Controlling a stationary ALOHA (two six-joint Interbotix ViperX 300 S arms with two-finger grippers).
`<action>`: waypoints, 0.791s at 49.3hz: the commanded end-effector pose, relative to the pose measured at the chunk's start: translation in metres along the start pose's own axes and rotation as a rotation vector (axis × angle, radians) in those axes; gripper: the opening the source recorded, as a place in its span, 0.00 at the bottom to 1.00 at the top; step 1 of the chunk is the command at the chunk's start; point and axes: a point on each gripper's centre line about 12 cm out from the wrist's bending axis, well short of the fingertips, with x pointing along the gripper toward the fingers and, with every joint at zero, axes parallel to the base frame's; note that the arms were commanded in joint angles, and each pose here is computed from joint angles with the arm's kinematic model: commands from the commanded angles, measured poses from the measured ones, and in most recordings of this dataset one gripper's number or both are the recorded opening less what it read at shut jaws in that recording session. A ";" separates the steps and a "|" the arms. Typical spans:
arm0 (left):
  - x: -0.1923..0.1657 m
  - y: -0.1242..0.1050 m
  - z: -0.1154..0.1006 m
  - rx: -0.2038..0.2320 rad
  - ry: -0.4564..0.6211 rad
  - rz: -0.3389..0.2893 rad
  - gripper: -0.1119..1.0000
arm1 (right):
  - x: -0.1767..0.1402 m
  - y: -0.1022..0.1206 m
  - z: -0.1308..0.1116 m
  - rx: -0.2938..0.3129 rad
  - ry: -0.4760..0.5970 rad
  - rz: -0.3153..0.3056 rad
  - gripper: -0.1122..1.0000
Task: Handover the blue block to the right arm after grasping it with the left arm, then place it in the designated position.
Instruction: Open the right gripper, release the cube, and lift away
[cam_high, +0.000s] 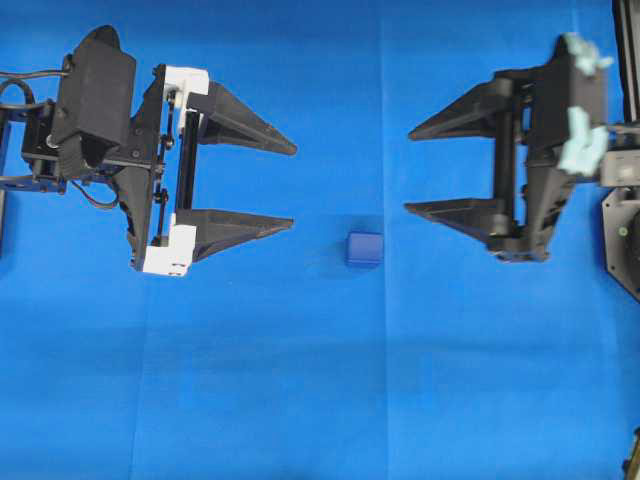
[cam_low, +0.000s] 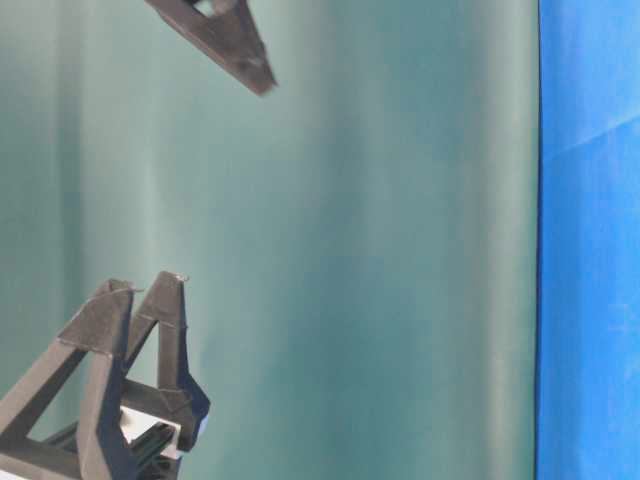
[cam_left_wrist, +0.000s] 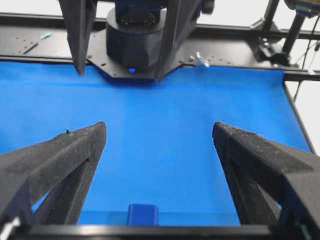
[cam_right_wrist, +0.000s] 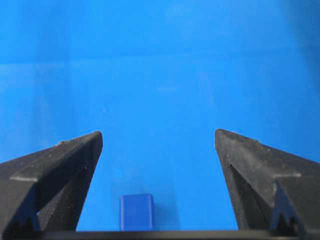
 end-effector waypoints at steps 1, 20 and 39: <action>-0.004 -0.001 0.018 0.000 -0.051 -0.002 0.93 | -0.010 0.002 0.008 -0.004 -0.035 0.010 0.89; -0.004 -0.001 0.018 0.000 -0.052 -0.002 0.93 | -0.014 0.001 0.011 -0.036 -0.065 0.013 0.89; -0.004 -0.001 0.018 0.000 -0.054 -0.002 0.93 | -0.023 0.012 0.027 -0.110 -0.205 0.101 0.89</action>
